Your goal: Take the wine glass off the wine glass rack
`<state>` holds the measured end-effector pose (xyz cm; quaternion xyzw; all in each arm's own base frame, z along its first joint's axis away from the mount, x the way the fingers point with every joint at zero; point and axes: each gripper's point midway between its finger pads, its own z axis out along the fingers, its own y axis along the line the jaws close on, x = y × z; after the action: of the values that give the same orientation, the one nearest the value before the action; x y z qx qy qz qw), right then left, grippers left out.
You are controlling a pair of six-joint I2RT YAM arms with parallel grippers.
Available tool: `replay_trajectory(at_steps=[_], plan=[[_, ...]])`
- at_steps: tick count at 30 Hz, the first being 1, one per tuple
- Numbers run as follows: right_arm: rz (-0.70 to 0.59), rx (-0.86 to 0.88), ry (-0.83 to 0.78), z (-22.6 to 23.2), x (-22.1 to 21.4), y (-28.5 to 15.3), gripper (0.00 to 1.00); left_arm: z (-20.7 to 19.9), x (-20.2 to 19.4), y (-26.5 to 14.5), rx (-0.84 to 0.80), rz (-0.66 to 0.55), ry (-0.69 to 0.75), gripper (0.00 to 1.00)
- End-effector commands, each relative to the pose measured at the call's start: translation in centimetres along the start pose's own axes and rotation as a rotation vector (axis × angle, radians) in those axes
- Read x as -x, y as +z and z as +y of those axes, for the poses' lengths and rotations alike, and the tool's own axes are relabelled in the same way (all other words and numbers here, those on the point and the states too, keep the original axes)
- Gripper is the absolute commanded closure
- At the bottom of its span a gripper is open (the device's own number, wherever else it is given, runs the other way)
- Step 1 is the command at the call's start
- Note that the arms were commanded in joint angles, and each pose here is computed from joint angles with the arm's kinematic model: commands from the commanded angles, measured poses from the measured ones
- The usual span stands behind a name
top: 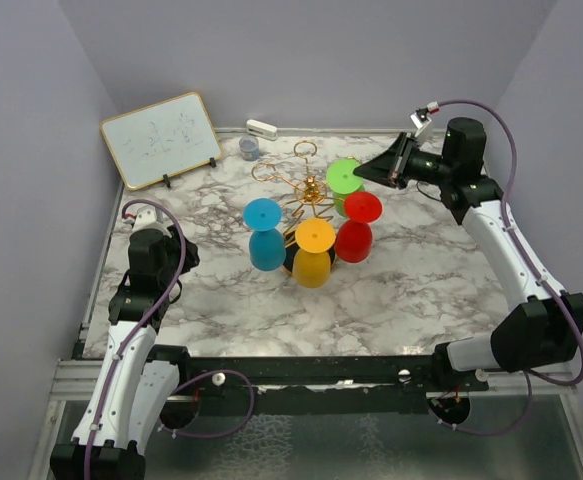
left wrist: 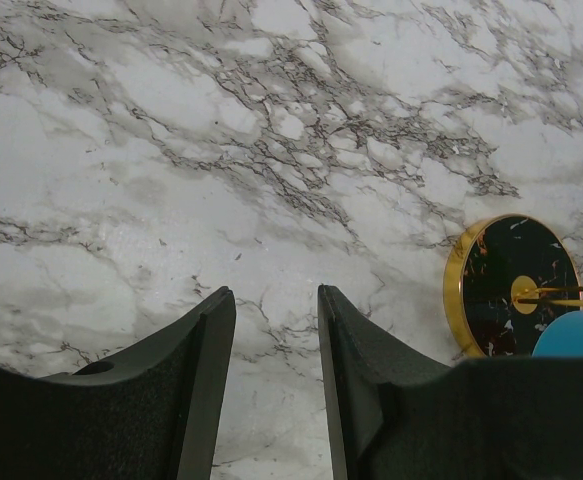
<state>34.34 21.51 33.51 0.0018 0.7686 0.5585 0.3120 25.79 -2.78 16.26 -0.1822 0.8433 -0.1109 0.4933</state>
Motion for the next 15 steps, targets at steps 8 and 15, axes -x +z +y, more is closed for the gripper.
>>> replay_trajectory(at_steps=[8,15], plan=[[-0.245,-0.173,-0.114,0.6,0.3,-4.4,0.99,-0.3,0.8,-0.4,-0.007,-0.031,-0.009,0.59],[-0.353,-0.168,-0.307,4.0,2.7,-6.5,0.99,-0.3,1.0,-0.5,-0.004,-0.036,-0.010,0.58]])
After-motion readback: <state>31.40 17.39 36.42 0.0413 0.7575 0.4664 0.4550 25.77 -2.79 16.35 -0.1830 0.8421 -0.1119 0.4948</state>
